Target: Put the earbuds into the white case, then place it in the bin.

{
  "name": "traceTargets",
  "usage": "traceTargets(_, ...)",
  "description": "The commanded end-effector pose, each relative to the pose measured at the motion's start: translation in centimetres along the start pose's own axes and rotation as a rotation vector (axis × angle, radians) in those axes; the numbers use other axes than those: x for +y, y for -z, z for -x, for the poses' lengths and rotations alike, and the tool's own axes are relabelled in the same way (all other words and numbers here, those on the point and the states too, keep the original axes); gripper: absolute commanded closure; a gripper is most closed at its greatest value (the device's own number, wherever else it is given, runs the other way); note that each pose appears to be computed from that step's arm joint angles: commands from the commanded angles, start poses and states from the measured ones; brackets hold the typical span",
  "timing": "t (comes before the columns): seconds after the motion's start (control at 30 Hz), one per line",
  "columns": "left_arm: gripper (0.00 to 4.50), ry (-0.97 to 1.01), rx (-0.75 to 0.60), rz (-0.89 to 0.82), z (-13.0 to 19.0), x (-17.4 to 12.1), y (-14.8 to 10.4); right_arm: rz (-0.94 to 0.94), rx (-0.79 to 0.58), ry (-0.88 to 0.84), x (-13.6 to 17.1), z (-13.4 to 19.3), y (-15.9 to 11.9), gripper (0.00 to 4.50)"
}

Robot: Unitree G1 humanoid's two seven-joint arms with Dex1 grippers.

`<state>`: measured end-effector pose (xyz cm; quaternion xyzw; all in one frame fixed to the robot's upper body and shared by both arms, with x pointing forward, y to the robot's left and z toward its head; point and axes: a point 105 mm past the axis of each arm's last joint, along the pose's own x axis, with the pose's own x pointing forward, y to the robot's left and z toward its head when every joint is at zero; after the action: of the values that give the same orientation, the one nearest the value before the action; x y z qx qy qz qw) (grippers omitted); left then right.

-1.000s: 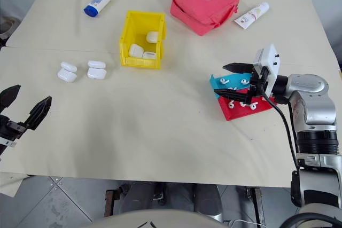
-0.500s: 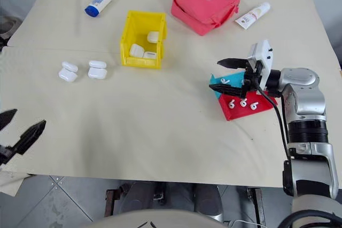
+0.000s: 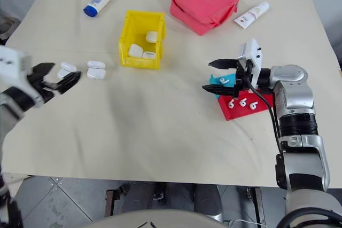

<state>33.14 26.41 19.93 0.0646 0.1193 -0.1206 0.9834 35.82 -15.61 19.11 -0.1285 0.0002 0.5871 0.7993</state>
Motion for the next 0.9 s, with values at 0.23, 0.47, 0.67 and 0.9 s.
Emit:
traceTargets(0.23, 0.01, -0.101, 0.253, 0.066, -4.1, -0.2, -0.2, 0.046, 0.008, 0.002, 0.0, 1.0, -0.9, 0.0)
traceTargets(0.47, 0.01, -0.109, 0.333, 0.107, -5.6, -0.8, -0.2, 0.046, 0.013, 0.009, 0.3, 1.3, -0.7, 0.0)
traceTargets(0.67, 0.01, -0.121, 0.388, 0.134, -6.9, -0.4, 0.8, 0.047, 0.027, 0.017, 0.4, 1.7, -0.5, 0.0)
traceTargets(0.9, 0.01, -0.123, 0.423, 0.154, -7.7, 0.0, 0.8, 0.046, 0.03, 0.019, 0.5, 1.8, -0.4, 0.0)
